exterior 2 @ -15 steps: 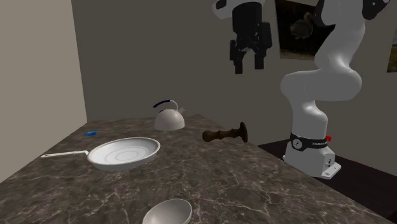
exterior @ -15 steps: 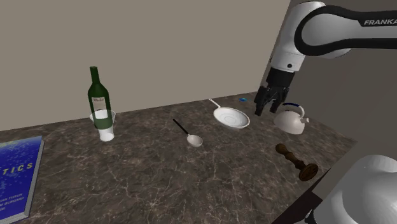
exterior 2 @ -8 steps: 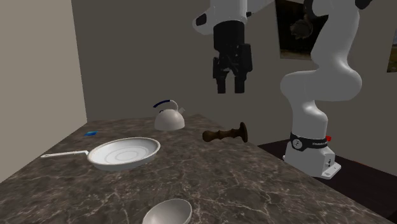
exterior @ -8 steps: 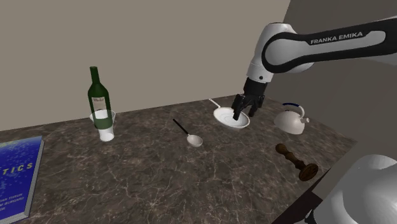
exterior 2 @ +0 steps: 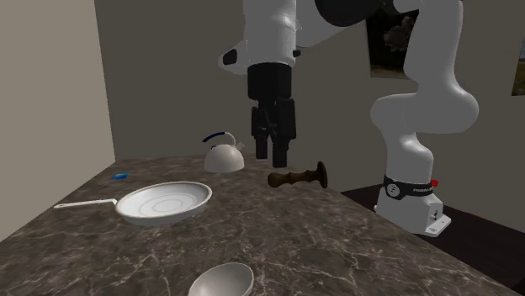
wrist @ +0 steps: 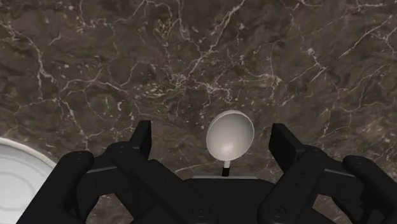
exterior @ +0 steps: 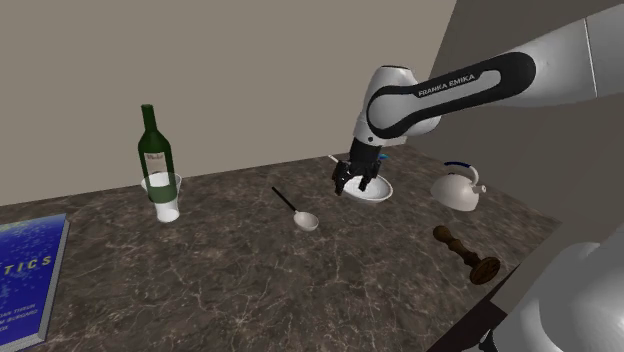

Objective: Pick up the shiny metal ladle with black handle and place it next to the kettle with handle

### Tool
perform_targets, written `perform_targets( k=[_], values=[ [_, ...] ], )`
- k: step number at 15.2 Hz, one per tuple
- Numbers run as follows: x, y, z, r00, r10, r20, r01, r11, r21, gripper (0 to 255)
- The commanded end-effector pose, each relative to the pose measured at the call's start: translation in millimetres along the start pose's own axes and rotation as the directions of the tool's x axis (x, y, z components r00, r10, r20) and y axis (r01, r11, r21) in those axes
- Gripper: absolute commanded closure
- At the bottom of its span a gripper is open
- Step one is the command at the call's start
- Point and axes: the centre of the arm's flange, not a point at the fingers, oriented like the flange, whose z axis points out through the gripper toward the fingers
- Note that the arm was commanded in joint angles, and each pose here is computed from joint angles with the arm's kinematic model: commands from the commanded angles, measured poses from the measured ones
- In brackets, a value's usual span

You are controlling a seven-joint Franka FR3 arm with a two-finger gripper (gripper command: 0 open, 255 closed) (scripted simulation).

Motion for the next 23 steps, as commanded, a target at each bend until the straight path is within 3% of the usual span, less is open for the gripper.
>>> perform_targets(
  k=[1, 18, 23],
  values=[
    [21, -6, 17, 1.0, 0.0, -0.011, 0.0, 1.0, 0.002, 0],
    [184, -50, 150, 0.996, -0.003, -0.089, 0.005, 1.0, 0.015, 0],
    [189, -51, 174, 0.996, -0.003, -0.091, 0.005, 1.0, 0.015, 0]
  ],
)
